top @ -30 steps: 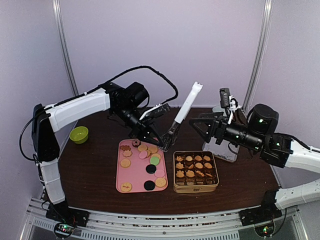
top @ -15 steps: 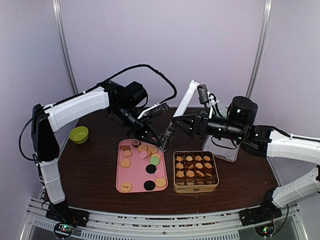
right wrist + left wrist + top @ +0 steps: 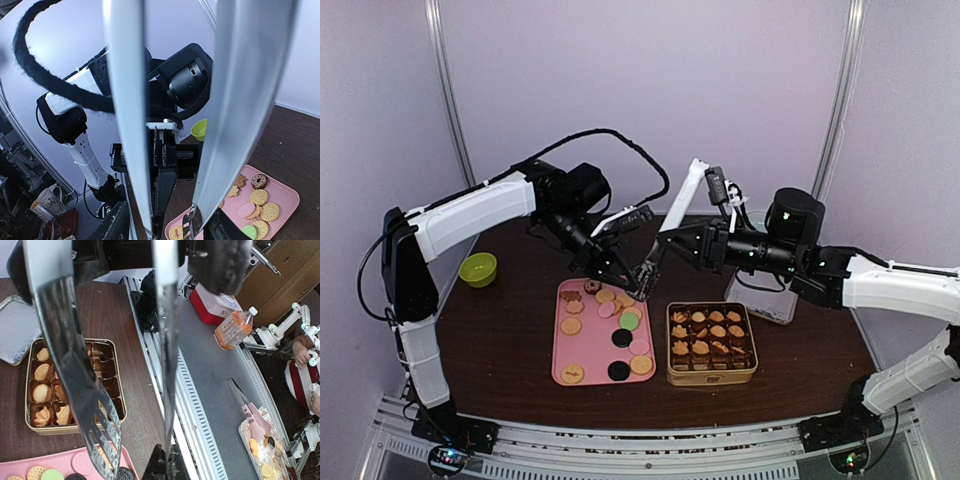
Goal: Pack the cookies
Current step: Pass from the left arm to the right
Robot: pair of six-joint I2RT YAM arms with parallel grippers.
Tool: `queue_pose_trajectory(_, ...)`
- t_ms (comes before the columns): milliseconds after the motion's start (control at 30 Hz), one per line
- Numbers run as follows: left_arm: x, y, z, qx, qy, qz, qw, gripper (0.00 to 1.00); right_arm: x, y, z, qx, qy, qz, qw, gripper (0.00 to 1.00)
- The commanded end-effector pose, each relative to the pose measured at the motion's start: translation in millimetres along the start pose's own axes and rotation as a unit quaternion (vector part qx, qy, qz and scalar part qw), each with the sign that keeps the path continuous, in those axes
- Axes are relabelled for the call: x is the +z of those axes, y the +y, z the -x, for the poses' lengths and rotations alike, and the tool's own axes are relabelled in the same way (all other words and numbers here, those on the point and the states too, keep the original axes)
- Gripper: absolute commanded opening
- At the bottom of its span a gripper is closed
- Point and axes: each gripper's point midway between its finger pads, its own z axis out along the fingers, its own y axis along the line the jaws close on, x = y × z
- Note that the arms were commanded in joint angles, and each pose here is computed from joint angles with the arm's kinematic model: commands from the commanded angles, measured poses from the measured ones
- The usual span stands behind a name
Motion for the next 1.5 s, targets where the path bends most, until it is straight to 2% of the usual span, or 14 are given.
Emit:
queue_pose_trajectory(0,-5.5,7.8,-2.2,0.023,0.014,0.034,0.999,0.00,0.6,35.8,20.1,-0.008,-0.018,0.073,0.997,0.50)
queue_pose_trajectory(333,-5.6,9.8,-11.7,0.022,0.026,0.042,0.999,0.00,-0.2,34.4,32.2,-0.012,-0.041,0.071,0.997,0.52)
queue_pose_trajectory(433,-6.6,10.5,-11.7,0.022,0.025,0.043,0.999,0.00,0.9,34.3,41.7,-0.008,-0.066,0.073,0.995,0.61)
queue_pose_trajectory(567,-8.5,10.9,-11.1,0.019,0.022,0.043,0.999,0.00,-1.0,33.9,53.8,-0.002,-0.100,0.073,0.992,0.60)
queue_pose_trajectory(867,-14.1,10.5,-9.7,0.020,0.016,0.047,0.999,0.00,-18.9,28.3,58.5,-0.009,-0.119,0.062,0.991,0.62)
queue_pose_trajectory(1033,-15.3,10.5,-7.7,0.023,0.015,0.049,0.998,0.00,-10.7,31.0,45.8,-0.007,-0.072,0.075,0.995,0.62)
queue_pose_trajectory(1167,-15.9,12.5,-9.4,0.023,0.021,0.056,0.998,0.00,-0.6,31.1,29.8,-0.010,-0.005,0.080,0.997,0.60)
queue_pose_trajectory(1467,-19.6,14.6,-17.8,0.037,0.048,0.078,0.995,0.00,-8.7,26.2,18.2,-0.017,0.083,0.081,0.993,0.58)
